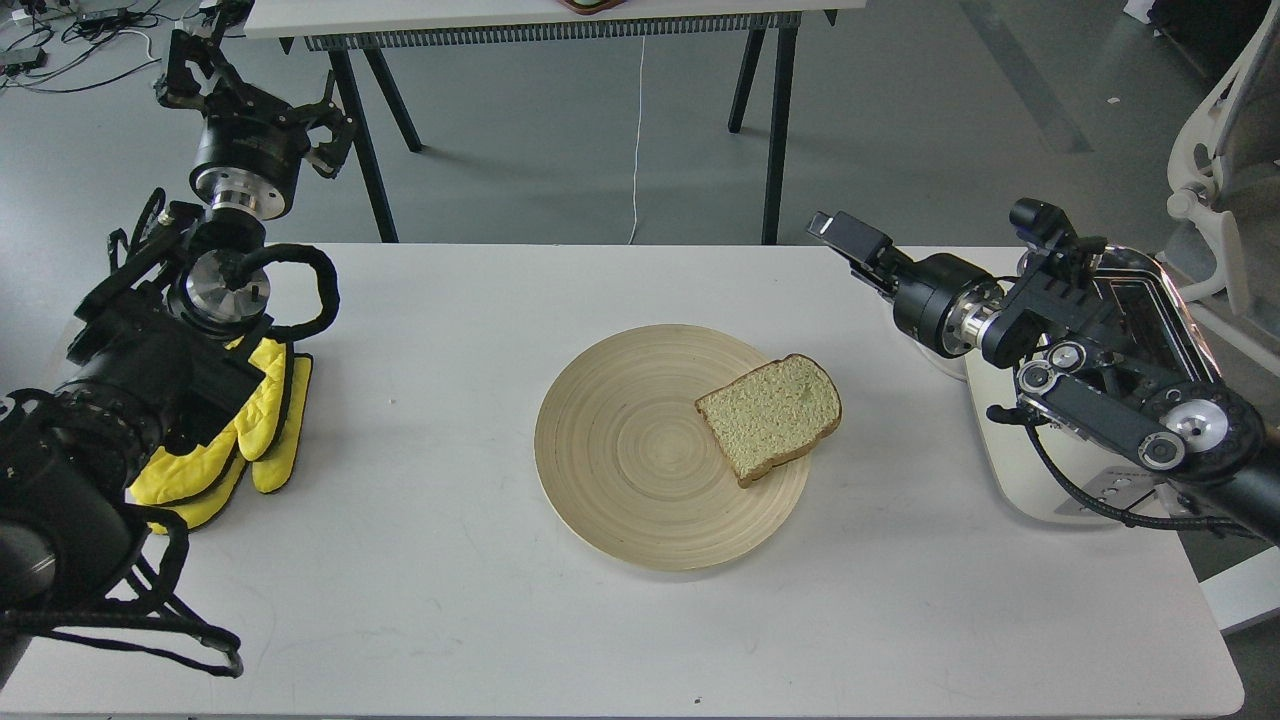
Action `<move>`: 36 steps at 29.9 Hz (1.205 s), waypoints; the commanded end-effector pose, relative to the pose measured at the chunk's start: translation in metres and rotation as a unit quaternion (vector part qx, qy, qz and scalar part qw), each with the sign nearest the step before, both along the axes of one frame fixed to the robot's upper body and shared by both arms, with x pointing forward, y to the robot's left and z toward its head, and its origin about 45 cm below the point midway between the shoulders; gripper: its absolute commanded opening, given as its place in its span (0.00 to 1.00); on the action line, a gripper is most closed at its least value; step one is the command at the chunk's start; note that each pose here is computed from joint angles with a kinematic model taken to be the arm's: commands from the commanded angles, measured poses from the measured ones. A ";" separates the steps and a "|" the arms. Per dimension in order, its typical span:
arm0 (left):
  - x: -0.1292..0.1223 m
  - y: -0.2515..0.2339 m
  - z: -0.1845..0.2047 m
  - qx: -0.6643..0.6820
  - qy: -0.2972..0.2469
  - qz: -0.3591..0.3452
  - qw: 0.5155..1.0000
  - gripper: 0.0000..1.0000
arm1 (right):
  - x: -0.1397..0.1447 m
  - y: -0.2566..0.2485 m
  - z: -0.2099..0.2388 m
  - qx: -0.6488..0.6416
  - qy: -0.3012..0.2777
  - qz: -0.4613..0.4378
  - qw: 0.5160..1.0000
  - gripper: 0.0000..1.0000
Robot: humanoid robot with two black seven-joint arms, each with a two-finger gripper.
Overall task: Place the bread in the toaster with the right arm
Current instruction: 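Lower the right gripper to the bread slice's edge on the plate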
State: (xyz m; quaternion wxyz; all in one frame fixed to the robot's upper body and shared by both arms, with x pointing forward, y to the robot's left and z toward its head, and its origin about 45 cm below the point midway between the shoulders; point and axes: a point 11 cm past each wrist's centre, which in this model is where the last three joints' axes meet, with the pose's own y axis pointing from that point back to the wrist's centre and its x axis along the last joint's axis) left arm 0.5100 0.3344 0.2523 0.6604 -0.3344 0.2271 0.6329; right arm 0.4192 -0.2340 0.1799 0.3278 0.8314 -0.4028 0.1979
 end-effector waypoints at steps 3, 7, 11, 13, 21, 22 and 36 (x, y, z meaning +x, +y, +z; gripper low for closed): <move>0.000 0.000 0.000 0.000 0.000 -0.001 1.000 1.00 | -0.023 -0.002 -0.049 -0.040 0.040 0.001 0.998 0.82; 0.000 0.000 0.000 0.000 0.000 0.000 1.000 1.00 | -0.033 -0.006 -0.065 -0.061 0.047 0.001 0.997 0.79; 0.000 0.000 0.000 0.000 0.000 -0.001 1.000 1.00 | -0.042 -0.012 -0.077 -0.066 0.055 -0.010 0.996 0.79; 0.000 0.000 0.000 0.001 0.000 0.000 1.000 1.00 | -0.045 -0.010 -0.082 -0.064 0.059 -0.009 0.996 0.78; 0.000 0.000 0.000 0.001 0.000 0.000 1.000 1.00 | -0.057 0.006 -0.096 -0.047 0.076 -0.005 0.996 0.69; 0.000 0.000 0.000 0.001 0.001 -0.001 1.000 1.00 | -0.058 0.008 -0.098 -0.046 0.078 -0.004 0.996 0.66; 0.000 0.000 0.000 0.001 0.000 0.000 1.000 1.00 | -0.055 0.008 -0.095 -0.049 0.074 -0.003 0.996 0.30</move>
